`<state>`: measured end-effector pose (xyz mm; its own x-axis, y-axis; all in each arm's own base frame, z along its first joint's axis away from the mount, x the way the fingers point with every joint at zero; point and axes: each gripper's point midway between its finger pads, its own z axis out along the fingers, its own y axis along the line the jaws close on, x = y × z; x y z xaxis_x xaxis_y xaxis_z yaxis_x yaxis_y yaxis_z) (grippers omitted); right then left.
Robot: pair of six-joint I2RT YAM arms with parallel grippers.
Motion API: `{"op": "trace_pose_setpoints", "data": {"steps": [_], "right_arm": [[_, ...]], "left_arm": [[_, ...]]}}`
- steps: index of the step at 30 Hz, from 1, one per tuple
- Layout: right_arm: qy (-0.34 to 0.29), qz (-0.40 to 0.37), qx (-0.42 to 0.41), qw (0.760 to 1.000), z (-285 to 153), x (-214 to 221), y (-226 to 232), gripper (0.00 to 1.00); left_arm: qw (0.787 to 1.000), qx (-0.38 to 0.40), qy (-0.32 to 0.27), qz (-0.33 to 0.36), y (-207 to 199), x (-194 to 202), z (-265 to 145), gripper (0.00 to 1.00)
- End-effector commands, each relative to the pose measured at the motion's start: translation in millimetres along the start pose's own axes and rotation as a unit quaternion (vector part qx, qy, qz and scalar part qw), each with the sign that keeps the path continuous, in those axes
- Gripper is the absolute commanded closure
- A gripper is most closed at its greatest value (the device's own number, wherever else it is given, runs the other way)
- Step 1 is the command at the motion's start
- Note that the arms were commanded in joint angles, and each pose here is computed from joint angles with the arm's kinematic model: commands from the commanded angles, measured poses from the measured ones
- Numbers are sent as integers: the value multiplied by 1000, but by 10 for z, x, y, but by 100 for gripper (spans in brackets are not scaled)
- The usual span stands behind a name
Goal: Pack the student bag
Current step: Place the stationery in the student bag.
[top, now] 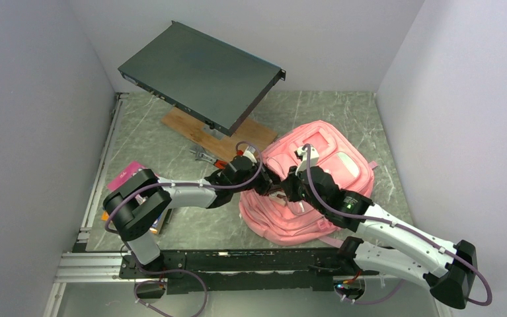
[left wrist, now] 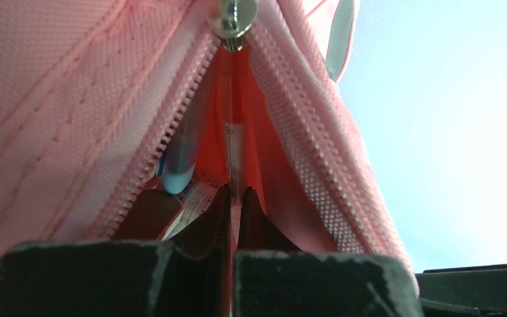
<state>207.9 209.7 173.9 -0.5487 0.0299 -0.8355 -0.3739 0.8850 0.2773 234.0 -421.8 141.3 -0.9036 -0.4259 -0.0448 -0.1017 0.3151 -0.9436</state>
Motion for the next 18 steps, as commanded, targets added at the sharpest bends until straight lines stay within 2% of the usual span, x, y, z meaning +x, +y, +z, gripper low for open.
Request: {"op": "trace_pose_setpoints", "data": {"steps": [1,6,11,13,18], "right_arm": [[-63,36,-60,996,-153,-424,288,100],[-63,35,-55,996,-155,-411,262,100],[-66,35,-49,996,-158,-406,233,100],[-67,35,-49,996,-161,-416,234,100],[-64,31,-44,996,-152,-409,219,100]], "left_arm": [[999,4,-41,13,-127,-189,81,97],[999,2,-26,19,-99,-129,64,67],[999,21,-29,35,-157,-88,-139,42],[998,28,-30,43,-185,-72,-227,35],[995,53,-31,72,-306,-40,-409,29]]}}
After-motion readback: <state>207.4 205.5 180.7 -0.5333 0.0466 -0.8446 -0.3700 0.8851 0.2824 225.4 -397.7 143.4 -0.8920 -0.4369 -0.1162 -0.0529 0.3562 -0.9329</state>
